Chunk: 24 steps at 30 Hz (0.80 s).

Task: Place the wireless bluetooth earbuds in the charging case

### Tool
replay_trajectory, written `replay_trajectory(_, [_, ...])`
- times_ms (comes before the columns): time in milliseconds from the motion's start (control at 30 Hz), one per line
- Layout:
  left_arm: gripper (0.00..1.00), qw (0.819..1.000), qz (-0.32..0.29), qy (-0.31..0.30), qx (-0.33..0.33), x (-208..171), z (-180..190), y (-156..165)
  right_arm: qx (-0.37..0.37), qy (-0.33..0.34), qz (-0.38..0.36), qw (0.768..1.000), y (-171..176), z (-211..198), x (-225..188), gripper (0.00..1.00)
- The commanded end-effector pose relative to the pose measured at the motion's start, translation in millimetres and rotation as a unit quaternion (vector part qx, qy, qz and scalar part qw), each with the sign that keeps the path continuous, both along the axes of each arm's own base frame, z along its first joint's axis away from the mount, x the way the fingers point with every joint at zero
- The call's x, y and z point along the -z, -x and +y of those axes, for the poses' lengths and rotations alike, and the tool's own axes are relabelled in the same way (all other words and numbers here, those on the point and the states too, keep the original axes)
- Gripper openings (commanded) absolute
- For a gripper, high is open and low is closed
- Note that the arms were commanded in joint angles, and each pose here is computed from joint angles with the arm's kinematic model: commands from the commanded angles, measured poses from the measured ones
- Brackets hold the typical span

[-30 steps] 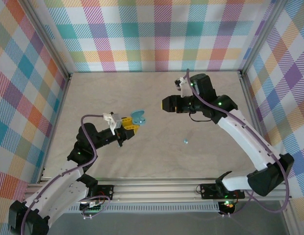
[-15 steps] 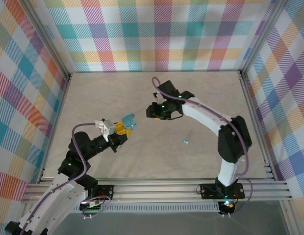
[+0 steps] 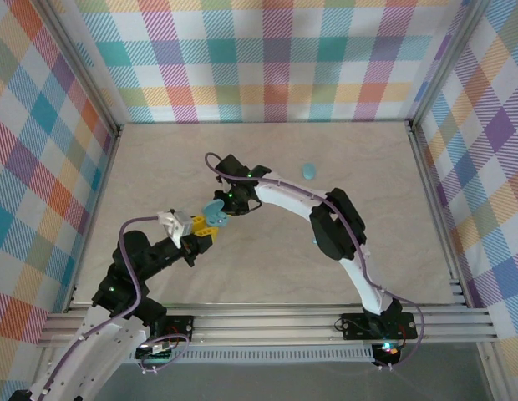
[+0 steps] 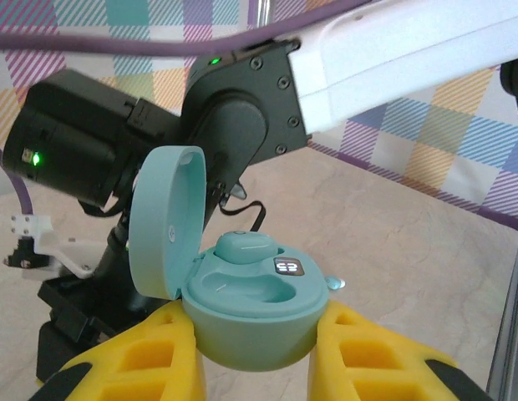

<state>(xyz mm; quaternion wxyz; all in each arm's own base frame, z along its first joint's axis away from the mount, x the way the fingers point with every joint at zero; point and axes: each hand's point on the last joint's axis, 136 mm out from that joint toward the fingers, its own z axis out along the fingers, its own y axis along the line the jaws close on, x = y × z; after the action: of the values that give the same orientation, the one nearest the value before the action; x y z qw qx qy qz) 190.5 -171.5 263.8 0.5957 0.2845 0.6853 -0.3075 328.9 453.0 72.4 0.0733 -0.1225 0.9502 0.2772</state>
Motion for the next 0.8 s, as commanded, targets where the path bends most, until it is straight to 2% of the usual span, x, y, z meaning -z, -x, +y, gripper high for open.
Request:
replay_trajectory(0, [0.06,1.000,-0.024,0.003,-0.003,-17,3,4,0.032,0.021,-0.012,0.999,-14,-6,1,0.28])
replay_trajectory(333, [0.06,1.000,-0.024,-0.001,-0.001,-16,3,6,0.024,0.048,-0.026,0.998,-22,-2,17,0.34])
replay_trajectory(767, [0.06,1.000,-0.027,-0.002,0.000,-17,5,10,0.006,0.076,-0.036,0.996,-22,2,36,0.34])
